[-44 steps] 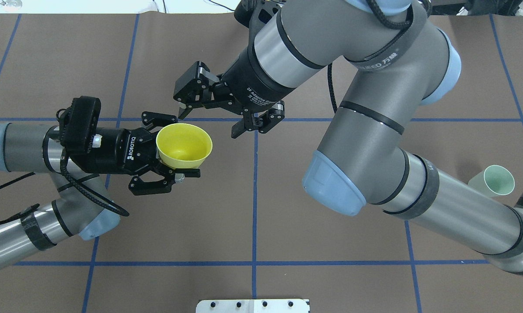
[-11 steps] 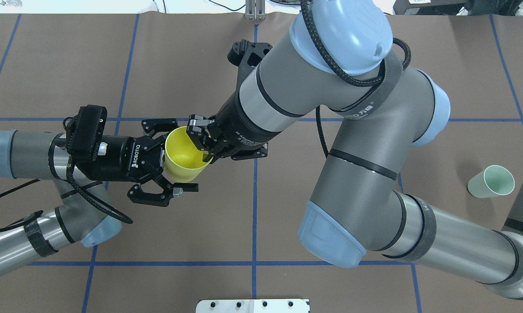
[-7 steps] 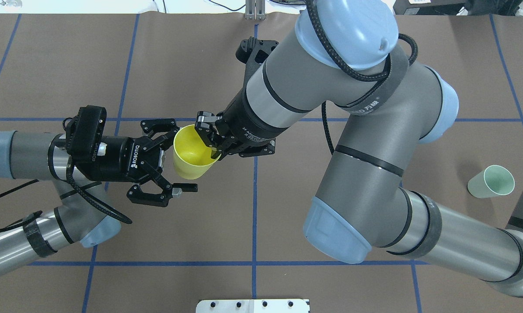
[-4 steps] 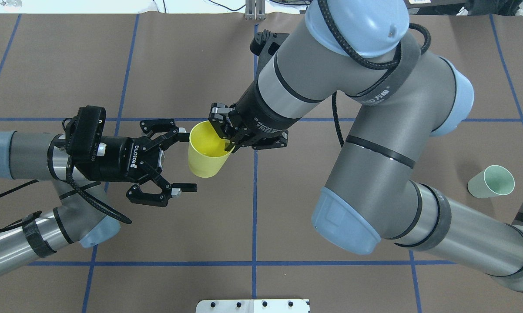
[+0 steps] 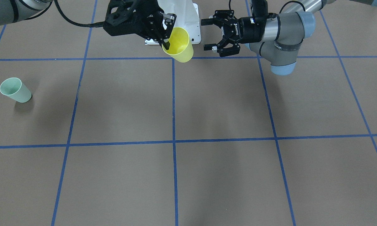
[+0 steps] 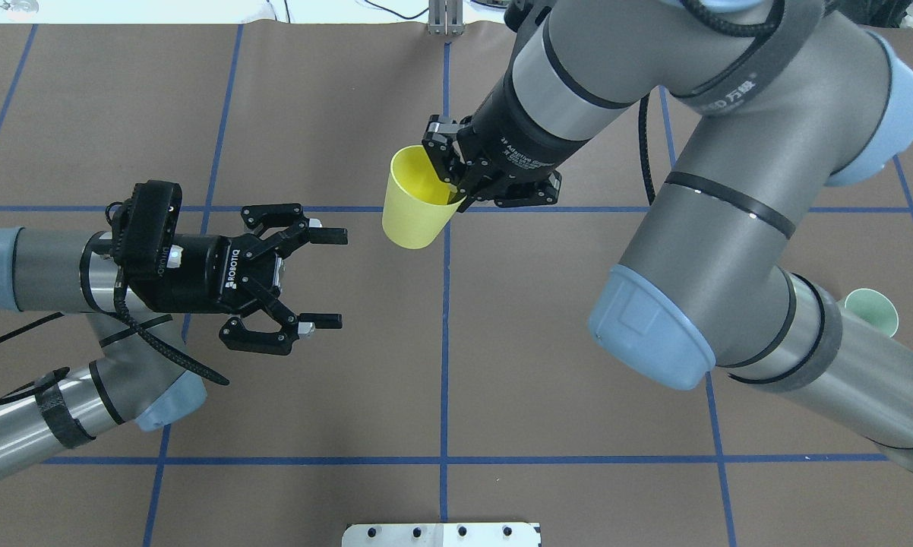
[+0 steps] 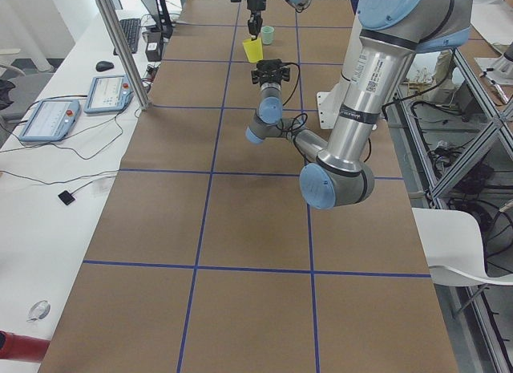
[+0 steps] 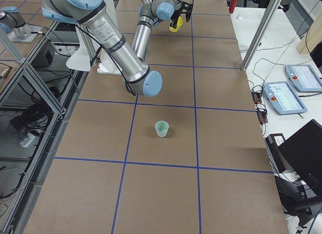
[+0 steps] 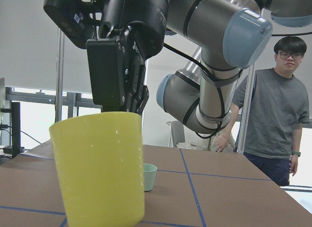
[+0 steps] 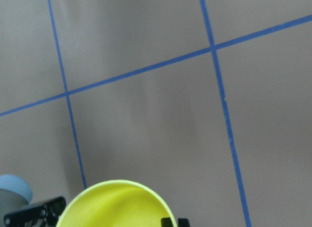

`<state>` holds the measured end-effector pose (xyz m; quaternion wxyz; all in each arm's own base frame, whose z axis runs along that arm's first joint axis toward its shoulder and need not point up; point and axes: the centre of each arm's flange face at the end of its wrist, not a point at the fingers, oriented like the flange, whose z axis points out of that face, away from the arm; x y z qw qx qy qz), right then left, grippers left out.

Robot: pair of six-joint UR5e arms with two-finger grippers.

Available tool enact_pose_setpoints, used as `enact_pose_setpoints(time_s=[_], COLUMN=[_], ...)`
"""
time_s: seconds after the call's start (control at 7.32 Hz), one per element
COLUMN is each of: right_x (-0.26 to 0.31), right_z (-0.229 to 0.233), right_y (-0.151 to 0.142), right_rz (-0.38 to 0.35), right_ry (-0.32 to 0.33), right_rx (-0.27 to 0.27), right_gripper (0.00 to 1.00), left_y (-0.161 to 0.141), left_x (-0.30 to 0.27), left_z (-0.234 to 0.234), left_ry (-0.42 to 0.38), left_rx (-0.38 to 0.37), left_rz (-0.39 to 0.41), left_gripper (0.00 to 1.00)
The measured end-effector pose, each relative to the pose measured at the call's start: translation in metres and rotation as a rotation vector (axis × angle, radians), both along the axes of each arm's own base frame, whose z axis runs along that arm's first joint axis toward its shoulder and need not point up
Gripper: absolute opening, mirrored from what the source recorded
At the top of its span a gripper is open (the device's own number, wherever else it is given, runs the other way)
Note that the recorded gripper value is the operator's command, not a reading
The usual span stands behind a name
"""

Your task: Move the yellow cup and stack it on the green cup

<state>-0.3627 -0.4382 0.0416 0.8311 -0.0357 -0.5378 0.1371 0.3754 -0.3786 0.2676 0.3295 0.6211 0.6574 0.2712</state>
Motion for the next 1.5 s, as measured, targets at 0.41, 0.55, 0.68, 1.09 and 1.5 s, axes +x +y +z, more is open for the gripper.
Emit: enact_pose_setpoints(time_s=[0.41, 0.55, 0.68, 1.09, 1.5], right_x=[0.027, 0.04, 0.052, 0.089, 0.107], right_z=[0.024, 0.034, 0.039, 0.072, 0.098], right_y=[-0.025, -0.03, -0.036, -0.044, -0.044], right_rz=[0.066, 0.085, 0.103, 0.11, 0.081], right_ry=[0.041, 0.051, 0.056, 0.099, 0.134], right_rx=[-0.011, -0.01, -0.006, 0.066, 0.126], right_gripper=[0.0, 0.0, 0.0, 0.0, 0.0], left_y=[-0.056, -0.084, -0.109, -0.174, -0.219], left_x=[-0.048, -0.071, -0.089, -0.146, -0.222], left_z=[0.038, 0.053, 0.063, 0.103, 0.162], left_ry=[-0.135, -0.214, -0.294, -0.566, -0.969], left_rx=[-0.201, -0.282, -0.362, -0.582, -0.642], left_rz=[-0.167, -0.239, -0.298, -0.411, -0.407], left_gripper=[1.0, 1.0, 1.0, 1.0, 1.0])
